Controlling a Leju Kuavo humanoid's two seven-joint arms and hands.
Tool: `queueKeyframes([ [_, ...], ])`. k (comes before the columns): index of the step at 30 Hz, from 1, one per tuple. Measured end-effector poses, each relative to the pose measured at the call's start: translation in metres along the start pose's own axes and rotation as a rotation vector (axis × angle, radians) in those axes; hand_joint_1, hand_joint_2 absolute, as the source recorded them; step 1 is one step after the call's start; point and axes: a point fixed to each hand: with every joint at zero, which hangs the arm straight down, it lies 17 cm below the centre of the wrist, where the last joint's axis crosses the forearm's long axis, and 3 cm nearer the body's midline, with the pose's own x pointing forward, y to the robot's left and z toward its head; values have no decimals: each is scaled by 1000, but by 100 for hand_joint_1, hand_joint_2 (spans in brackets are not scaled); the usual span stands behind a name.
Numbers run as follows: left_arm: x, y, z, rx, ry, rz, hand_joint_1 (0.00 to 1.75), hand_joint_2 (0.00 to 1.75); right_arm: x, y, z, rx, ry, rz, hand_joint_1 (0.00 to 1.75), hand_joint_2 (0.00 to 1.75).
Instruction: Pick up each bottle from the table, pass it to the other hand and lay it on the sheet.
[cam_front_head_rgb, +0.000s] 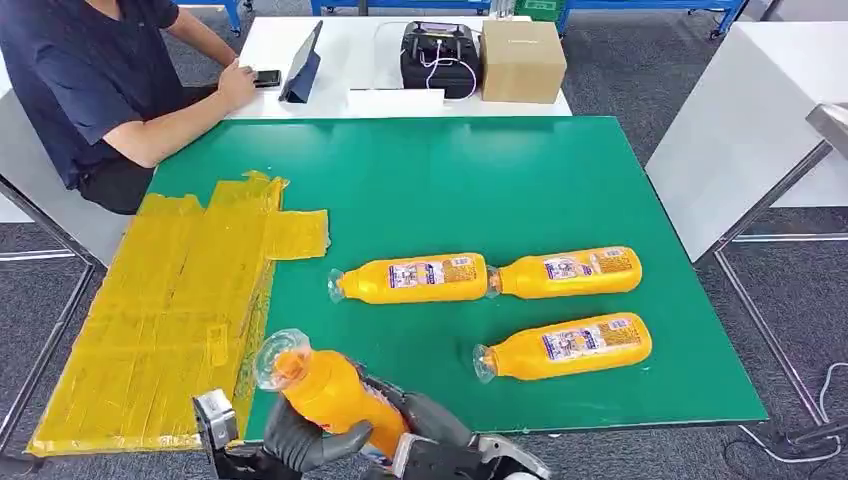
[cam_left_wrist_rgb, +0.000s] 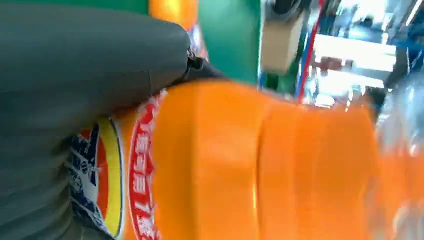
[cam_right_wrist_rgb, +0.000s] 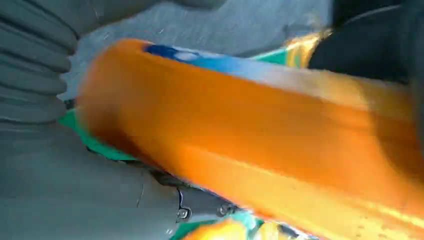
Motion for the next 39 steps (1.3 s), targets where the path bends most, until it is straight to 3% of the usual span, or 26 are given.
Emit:
queueKeyframes([
  [3, 18, 33, -10, 116, -53, -305, 175, 175, 15, -17, 19, -69, -12, 55, 0, 0],
  [4, 25, 44, -11, 151, -71, -381, 175, 175, 18, -23, 27, -92, -14, 71, 0, 175],
  [9, 56, 94, -12, 296, -154, -884, 175, 175, 50, -58, 57, -244, -77, 189, 0, 175],
  [15, 67, 130, -12, 360, -141, -1163, 175, 175, 72, -80, 83, -322, -105, 250, 0, 175],
  [19, 31, 150, -21, 255, -31, -1537, 175, 175, 75, -100, 100, -346, -110, 360, 0, 175],
  [22, -11, 175, -22, 160, 77, -1666, 175, 175, 67, -117, 114, -317, -76, 439, 0, 175],
  [26, -62, 200, -8, 45, 184, -1728, 175, 175, 45, -152, 145, -289, 27, 528, 0, 175],
  [30, -81, 213, -4, -7, 226, -1758, 175, 175, 39, -177, 165, -298, 86, 594, 0, 175],
  [31, -84, 215, -4, -12, 234, -1768, 0, 175, 36, -181, 170, -300, 108, 609, 0, 175],
  [39, -91, 225, -3, -14, 264, -1827, 0, 175, 9, -207, 232, -268, 309, 670, 0, 175],
])
